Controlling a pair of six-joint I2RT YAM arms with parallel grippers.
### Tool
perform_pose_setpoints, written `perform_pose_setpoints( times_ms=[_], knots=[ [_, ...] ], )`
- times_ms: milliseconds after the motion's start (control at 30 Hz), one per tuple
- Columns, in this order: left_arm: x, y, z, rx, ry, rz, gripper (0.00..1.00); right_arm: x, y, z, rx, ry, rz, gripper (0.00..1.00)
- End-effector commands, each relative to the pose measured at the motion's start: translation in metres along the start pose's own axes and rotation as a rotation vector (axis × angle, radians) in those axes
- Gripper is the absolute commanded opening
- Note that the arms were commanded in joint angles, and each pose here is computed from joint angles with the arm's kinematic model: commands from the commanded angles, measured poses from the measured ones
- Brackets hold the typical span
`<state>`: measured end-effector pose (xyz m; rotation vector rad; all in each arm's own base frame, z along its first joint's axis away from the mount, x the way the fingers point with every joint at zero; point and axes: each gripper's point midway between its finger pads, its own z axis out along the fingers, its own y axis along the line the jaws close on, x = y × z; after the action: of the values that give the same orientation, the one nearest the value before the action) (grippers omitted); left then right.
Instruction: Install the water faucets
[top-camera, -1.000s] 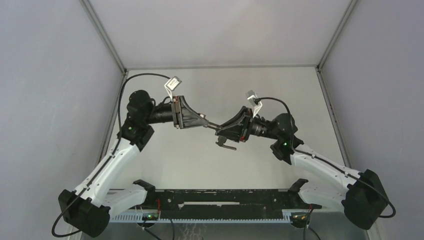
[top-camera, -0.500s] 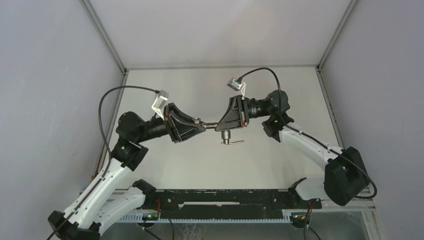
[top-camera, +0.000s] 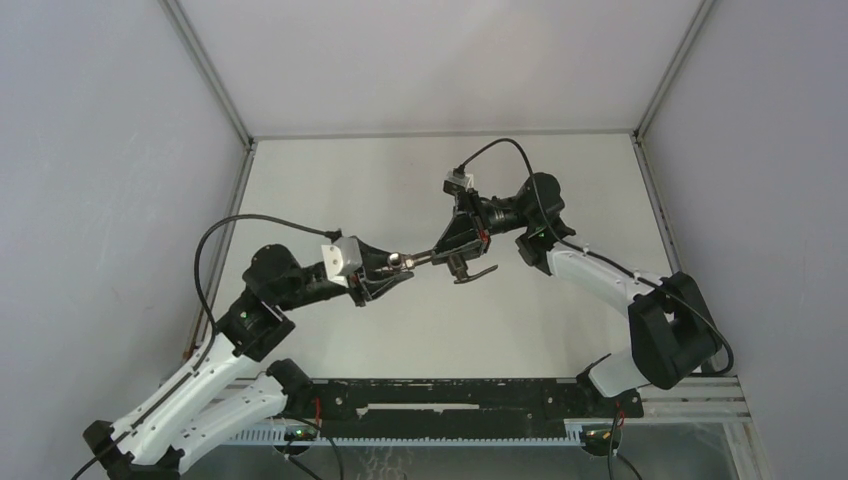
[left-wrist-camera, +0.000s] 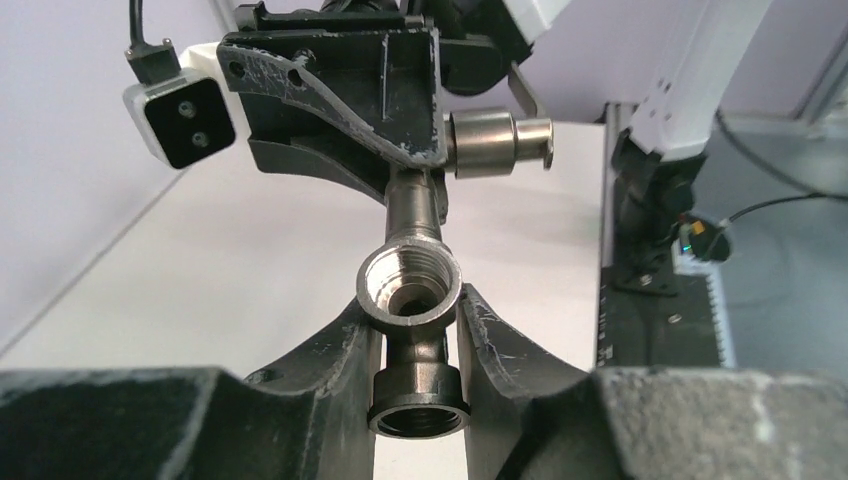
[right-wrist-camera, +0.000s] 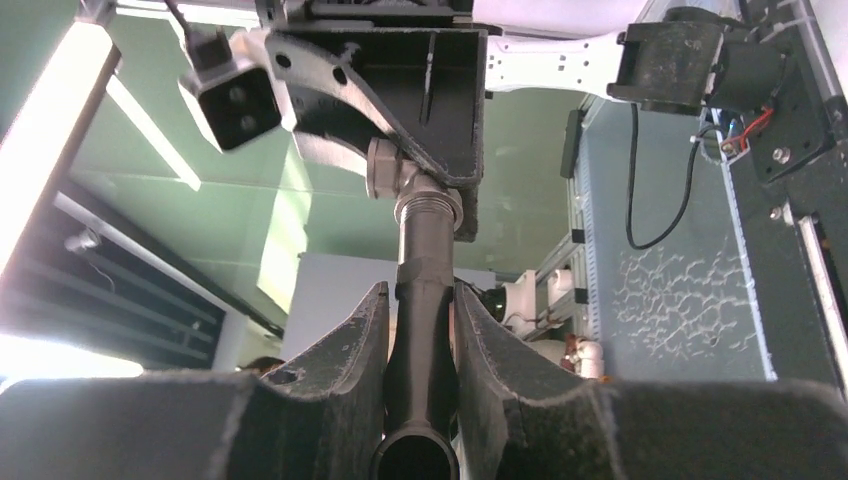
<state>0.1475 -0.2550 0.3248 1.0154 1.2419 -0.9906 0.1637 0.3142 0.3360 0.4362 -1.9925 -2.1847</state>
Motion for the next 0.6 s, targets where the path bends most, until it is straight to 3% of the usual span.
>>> perform_pose_setpoints(
  times_ms=[0, 300, 567],
  knots=[
    [0.06, -0.014, -0.001, 0.084, 0.192, 0.137, 0.0, -0.04, 0.022, 0.001, -0.021, -0.174, 0.072, 0.0],
    [0.096, 0.008, -0.007, -0.042, 0.374, 0.444, 0.0, -0.068, -0.008, -0.018, 0.055, -0.305, 0.252, 0.0],
    [0.127, 0.025, -0.013, -0.118, 0.519, 0.719, 0.0, -0.078, -0.033, -0.023, 0.08, -0.335, 0.342, 0.0]
  ],
)
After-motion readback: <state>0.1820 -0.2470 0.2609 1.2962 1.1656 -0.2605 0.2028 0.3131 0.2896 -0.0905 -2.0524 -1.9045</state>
